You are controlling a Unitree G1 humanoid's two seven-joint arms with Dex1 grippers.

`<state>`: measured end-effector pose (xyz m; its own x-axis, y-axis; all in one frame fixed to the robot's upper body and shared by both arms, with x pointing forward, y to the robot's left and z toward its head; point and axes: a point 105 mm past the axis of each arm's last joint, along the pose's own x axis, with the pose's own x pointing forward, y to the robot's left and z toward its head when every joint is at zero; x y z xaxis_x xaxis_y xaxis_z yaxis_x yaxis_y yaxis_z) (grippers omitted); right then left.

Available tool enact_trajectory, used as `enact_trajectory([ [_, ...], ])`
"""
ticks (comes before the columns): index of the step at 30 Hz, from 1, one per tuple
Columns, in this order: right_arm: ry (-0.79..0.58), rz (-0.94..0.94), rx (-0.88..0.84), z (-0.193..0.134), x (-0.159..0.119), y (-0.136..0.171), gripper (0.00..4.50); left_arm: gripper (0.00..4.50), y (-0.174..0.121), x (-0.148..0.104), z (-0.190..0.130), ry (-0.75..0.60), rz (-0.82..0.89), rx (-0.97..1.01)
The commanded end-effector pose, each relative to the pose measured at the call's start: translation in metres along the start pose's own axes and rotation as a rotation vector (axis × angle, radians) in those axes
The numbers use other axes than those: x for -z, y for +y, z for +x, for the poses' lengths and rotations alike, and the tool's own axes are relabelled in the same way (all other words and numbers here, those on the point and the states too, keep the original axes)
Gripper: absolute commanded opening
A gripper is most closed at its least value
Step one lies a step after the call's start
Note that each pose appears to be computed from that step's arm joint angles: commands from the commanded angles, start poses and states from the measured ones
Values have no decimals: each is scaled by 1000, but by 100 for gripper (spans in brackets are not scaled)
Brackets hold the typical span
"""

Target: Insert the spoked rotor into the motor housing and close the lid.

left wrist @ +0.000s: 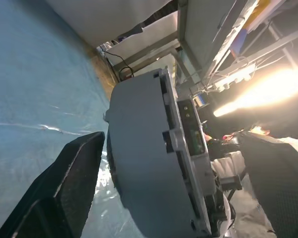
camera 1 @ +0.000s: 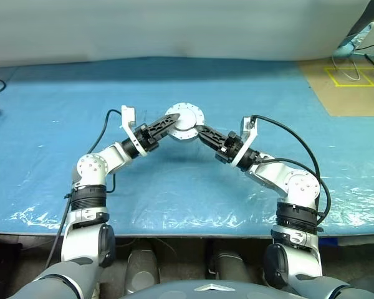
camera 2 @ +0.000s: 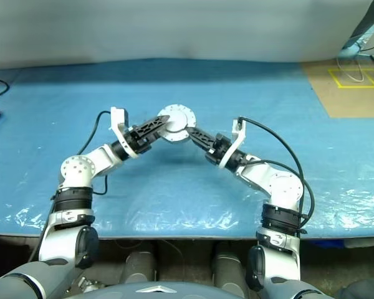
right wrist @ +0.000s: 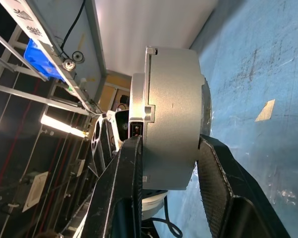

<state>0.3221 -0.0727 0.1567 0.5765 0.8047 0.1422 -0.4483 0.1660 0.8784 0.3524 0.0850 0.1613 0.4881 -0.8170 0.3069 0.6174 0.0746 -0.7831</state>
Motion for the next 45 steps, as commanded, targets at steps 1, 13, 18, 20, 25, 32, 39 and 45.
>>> enact_trajectory([
  [1, -28, -43, -113, 2, -7, 27, 118, 446, -7, 1, 10, -4, -31, 32],
  [13, -28, -48, -103, 2, -7, 26, 118, 280, -7, 11, 24, -3, -88, 23],
  [18, -33, -53, -89, 3, -8, 24, 118, 265, -15, 2, 21, -54, -140, 92],
  [20, -35, -56, -87, 3, -8, 24, 118, 259, -15, 0, 20, -61, -146, 95],
  [25, -68, -86, -11, 5, -13, 14, 118, 255, -10, -1, 20, -72, -180, 50],
  [32, -60, -160, 26, 7, -13, 11, 118, 255, -12, 0, 22, -62, -193, 44],
  [39, -70, -166, -5, 6, -14, 15, 254, 255, -11, -7, 20, -88, -172, 26],
  [45, -45, -169, -11, 7, -10, 16, 320, 255, -5, -11, 16, -105, -144, -15],
])
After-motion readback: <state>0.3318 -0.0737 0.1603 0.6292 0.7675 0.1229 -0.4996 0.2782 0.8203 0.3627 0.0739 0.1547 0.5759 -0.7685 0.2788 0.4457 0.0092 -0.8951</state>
